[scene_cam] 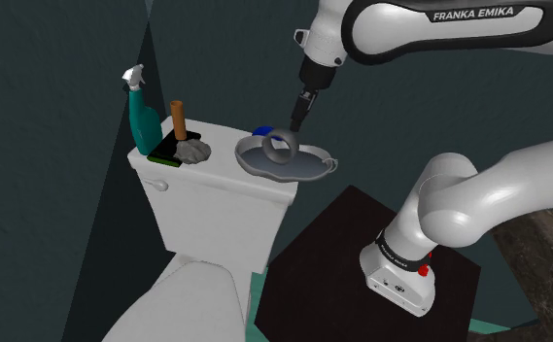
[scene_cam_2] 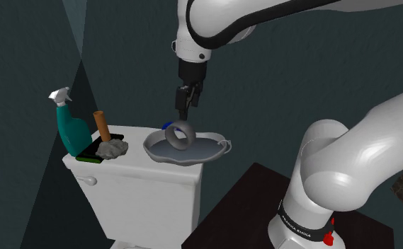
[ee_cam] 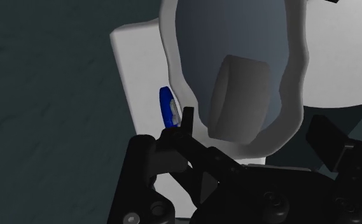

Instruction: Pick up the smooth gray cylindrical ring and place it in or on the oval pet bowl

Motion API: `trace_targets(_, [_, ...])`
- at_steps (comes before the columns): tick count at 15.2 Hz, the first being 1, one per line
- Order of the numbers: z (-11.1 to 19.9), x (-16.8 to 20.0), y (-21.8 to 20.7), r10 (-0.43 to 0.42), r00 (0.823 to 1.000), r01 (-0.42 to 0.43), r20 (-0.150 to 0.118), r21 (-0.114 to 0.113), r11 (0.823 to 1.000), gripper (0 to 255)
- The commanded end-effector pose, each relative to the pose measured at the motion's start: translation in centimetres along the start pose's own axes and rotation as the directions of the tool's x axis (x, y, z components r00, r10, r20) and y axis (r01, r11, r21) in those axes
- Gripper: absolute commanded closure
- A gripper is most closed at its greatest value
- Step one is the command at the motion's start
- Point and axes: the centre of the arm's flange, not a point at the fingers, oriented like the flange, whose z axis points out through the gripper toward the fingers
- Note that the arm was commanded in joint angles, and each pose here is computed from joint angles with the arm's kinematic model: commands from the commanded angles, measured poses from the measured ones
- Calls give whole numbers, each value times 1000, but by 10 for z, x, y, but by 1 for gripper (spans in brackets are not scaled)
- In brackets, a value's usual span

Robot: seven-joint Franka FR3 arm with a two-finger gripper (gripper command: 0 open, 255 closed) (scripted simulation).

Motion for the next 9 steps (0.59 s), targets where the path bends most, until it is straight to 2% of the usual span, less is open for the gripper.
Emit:
trace_targets(1, [-24, 0, 0, 0, 1000, 0, 1, 0, 1000, 0])
trace_targets(2, [-34, 0, 0, 0, 1000, 0, 1, 0, 1000, 0])
trace_targets(9, [-34, 0, 0, 0, 1000, 0, 1, 0, 1000, 0])
